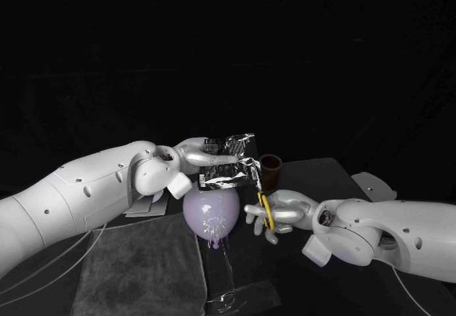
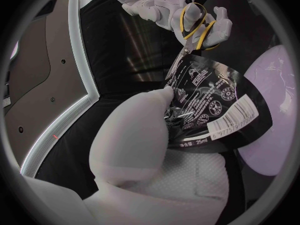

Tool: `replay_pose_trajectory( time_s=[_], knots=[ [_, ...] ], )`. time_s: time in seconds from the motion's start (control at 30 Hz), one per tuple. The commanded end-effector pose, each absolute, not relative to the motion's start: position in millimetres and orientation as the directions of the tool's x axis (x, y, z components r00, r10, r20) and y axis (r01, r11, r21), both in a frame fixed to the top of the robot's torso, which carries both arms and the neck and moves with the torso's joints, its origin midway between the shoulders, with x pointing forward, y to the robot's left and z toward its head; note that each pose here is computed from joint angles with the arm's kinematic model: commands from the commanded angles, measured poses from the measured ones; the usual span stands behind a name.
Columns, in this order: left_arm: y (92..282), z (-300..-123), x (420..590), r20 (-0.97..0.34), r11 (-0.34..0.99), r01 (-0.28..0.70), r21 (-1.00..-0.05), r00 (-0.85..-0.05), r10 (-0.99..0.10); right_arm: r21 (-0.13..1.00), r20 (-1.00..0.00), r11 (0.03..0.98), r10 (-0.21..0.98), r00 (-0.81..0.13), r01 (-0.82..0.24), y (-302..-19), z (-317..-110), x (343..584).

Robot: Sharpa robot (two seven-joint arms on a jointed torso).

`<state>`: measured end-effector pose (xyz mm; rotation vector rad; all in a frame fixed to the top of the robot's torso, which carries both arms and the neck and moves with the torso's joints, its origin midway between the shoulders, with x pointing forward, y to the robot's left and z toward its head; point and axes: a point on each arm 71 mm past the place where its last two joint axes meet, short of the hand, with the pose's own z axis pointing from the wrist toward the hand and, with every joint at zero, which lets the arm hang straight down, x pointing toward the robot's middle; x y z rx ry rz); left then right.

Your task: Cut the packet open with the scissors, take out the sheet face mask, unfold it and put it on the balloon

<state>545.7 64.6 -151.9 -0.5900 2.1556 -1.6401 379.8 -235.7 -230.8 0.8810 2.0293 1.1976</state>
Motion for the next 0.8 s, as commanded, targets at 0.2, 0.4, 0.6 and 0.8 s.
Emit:
replay_pose_trajectory(
  time_s=[0.2, 0.4, 0.6, 0.8],
  knots=[
    [61.4, -152.0, 542.4, -0.037, 0.241, -0.099, -0.965, -0.864, -0.502, 0.917, -0.181, 0.350, 0.791, -0.584, 0.190, -233, -226, 382],
    [60.5, -152.0, 541.5, -0.040, 0.244, -0.095, -0.965, -0.868, -0.495, 0.918, -0.187, 0.352, 0.791, -0.582, 0.182, -234, -223, 386],
    [60.5, -152.1, 541.2, -0.045, 0.248, -0.090, -0.965, -0.870, -0.490, 0.919, -0.191, 0.353, 0.789, -0.584, 0.177, -234, -219, 391],
    [61.0, -152.3, 541.4, -0.051, 0.252, -0.084, -0.964, -0.871, -0.488, 0.917, -0.191, 0.357, 0.785, -0.589, 0.179, -236, -217, 393]
  ],
)
